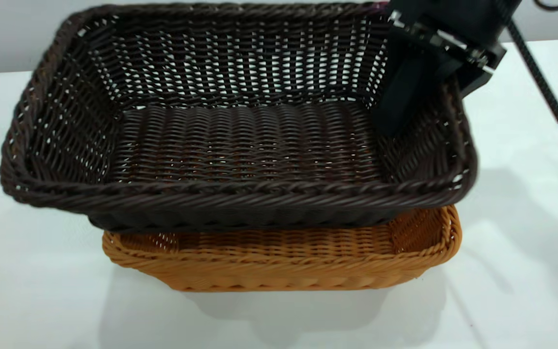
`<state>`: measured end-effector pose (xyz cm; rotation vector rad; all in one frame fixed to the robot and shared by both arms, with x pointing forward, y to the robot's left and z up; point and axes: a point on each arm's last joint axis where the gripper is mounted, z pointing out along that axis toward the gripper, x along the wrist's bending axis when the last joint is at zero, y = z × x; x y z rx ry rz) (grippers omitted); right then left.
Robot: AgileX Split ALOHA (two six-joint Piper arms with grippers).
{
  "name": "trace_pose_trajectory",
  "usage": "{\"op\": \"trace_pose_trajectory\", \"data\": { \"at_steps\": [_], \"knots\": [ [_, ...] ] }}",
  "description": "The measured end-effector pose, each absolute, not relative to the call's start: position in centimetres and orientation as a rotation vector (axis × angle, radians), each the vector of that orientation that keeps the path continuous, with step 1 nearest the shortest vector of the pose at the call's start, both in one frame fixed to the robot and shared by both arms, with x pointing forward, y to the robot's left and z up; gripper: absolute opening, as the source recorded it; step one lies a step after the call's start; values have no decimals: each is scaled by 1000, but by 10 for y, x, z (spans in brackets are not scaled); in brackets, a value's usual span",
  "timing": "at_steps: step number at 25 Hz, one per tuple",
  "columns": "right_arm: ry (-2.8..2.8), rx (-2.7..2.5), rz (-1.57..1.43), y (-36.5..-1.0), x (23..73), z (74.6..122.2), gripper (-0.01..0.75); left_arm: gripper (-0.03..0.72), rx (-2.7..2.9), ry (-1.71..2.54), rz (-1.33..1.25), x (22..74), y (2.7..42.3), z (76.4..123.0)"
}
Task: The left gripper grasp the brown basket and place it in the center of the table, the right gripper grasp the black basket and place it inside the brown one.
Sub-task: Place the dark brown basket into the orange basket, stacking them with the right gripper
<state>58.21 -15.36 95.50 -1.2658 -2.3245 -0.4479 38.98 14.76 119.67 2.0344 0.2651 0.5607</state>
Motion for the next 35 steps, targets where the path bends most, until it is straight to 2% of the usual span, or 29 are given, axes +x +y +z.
{"op": "trace_pose_trajectory", "data": {
  "at_steps": [10,35],
  "knots": [
    [-2348,-1285,-340,-159,582,945,300,525,2049,262,547,389,148,1195],
    [-2256,-1481,-329,-159,586,944,298,524,2067,256,531,388,148,1194]
  ]
}}
